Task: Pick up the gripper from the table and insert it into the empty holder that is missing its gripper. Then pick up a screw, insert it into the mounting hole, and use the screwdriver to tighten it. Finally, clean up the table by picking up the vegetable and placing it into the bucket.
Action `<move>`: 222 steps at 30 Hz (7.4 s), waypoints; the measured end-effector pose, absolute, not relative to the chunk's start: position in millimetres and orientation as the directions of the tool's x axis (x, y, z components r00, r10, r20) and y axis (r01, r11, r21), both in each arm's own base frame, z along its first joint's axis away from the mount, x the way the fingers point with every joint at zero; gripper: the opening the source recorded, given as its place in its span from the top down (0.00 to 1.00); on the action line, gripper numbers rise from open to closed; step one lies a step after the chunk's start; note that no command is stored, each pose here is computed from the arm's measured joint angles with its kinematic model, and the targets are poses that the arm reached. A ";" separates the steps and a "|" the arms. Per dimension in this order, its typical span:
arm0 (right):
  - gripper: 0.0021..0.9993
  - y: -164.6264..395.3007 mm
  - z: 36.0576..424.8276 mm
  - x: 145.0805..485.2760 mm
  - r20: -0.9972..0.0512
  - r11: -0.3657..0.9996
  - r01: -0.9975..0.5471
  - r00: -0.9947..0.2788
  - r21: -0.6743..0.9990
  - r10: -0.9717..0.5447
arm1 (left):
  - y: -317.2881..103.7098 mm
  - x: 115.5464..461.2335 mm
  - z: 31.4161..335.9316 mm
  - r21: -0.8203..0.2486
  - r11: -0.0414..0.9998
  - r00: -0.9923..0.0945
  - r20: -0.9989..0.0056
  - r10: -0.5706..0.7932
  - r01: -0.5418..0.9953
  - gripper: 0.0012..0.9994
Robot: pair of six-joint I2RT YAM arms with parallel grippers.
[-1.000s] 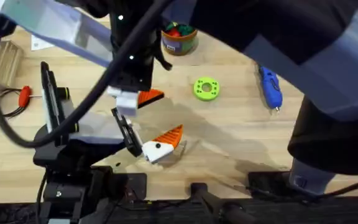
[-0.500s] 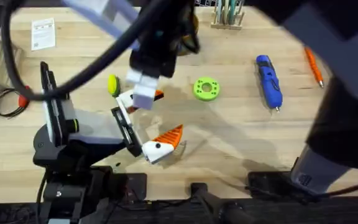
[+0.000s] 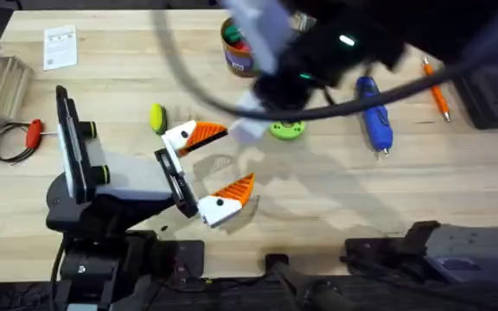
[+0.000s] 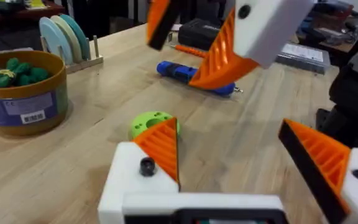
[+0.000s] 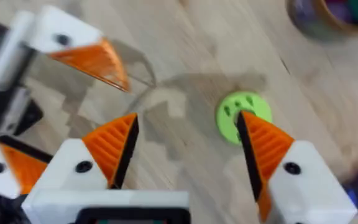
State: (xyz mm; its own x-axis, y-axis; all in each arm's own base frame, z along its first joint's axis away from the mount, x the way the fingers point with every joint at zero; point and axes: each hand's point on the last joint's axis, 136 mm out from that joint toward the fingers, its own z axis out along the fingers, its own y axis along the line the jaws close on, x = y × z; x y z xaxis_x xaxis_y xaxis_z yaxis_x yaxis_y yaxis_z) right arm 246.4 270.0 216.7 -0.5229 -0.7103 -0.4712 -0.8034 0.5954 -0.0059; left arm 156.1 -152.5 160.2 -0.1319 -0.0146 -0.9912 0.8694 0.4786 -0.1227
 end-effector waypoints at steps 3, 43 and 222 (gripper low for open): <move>0.05 230.9 210.5 247.2 -0.477 0.719 -0.695 -0.635 0.010 -0.608 | -152.4 156.1 160.2 -0.123 0.479 -0.132 -0.991 -0.015 0.869 0.01; 0.05 40.7 212.9 239.0 -0.542 0.986 0.072 -0.828 0.150 0.143 | -152.4 156.1 160.2 -0.123 0.479 -0.132 -0.991 -0.015 0.869 0.01; 0.98 335.3 365.0 234.0 -0.940 -0.019 -0.996 -0.084 0.082 0.332 | -152.4 156.1 160.2 -0.119 0.479 -0.129 -0.992 -0.013 0.870 1.00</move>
State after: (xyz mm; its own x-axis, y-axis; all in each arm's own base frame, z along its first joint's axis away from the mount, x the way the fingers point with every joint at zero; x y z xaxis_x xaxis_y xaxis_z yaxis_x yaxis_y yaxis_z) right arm 234.0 335.3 365.0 -0.0837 0.3320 -0.9396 -0.9965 -0.0193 0.0819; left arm 156.1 -152.4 160.2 -0.1286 -0.0128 -0.9916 0.8699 0.4787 -0.1190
